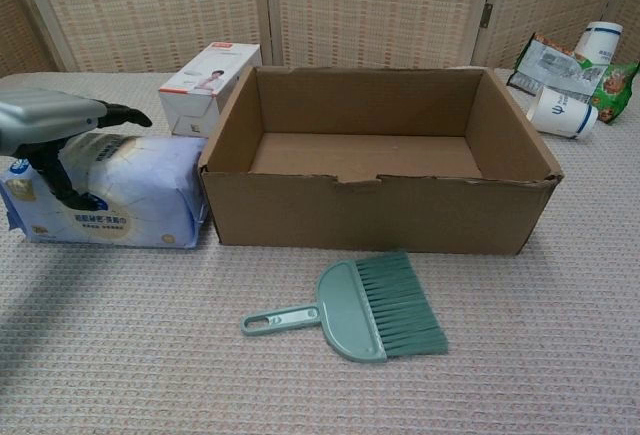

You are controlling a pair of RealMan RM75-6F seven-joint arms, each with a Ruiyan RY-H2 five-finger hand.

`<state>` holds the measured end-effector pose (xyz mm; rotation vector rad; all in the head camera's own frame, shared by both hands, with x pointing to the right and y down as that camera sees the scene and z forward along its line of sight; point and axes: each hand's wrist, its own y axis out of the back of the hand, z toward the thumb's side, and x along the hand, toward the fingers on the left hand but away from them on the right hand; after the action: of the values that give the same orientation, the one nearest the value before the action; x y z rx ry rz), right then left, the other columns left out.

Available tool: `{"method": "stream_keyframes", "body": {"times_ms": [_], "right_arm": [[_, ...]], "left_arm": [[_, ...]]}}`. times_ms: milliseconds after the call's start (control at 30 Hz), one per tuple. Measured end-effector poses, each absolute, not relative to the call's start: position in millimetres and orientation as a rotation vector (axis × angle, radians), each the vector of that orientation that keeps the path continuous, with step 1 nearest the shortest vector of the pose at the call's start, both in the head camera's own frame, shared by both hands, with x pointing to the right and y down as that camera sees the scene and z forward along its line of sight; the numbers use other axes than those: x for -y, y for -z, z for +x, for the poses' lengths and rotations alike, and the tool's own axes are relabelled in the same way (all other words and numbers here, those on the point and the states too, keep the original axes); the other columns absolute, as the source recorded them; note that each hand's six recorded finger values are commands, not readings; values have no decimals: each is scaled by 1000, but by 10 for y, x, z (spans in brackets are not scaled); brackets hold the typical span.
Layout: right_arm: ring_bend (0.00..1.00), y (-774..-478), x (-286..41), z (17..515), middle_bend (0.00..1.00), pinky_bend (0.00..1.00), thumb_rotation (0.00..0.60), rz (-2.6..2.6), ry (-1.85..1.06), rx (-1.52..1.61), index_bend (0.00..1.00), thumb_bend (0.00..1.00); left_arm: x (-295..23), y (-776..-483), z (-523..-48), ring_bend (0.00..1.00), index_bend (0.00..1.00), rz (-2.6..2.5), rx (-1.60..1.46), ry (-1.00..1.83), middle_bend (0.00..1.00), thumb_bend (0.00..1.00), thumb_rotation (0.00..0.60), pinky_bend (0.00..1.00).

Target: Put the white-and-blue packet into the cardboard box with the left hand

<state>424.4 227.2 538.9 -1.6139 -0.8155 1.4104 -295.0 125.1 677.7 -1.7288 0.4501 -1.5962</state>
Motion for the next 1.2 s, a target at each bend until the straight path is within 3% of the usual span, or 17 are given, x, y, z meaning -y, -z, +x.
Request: {"method": "stream_keyframes", "body": {"times_ms": [167,333,433,600,900,1200], "right_arm": [[0,-5393,-2264,4248,30,0,600,-1613,-1412,817,59,0],[0,-5392,-2261,4250,30,0,600,-1612,-1410,819,59,0],[0,-5391,-2257,4249,30,0,600,-1611,-1407,821,59,0],[0,-5388,-2260,4246,30,0,600,-1613,-1403,821,59,0],[0,-5380,-2255,4250,30,0,600,-1612,-1403,824,59,0],[0,-5364,-2248,4254,30,0,600,-1613,-1400,830,59,0]], "left_arm": [[-1231,-6836,-2955,0,0,-1735,-416,1621,0,181,600,99],[-1211,-6852,-2953,16,0,-1733,-381,1637,40,182,600,177],[-1193,-6833,-2937,134,19,-1724,-372,1634,187,193,600,284],[-1179,-6815,-2928,366,248,-1709,-365,1634,446,222,600,522],[-1180,-6788,-2947,479,399,-1688,-349,1635,581,256,600,598],[-1059,-6540,-3115,509,434,-1597,-319,1640,613,262,600,619]]}}
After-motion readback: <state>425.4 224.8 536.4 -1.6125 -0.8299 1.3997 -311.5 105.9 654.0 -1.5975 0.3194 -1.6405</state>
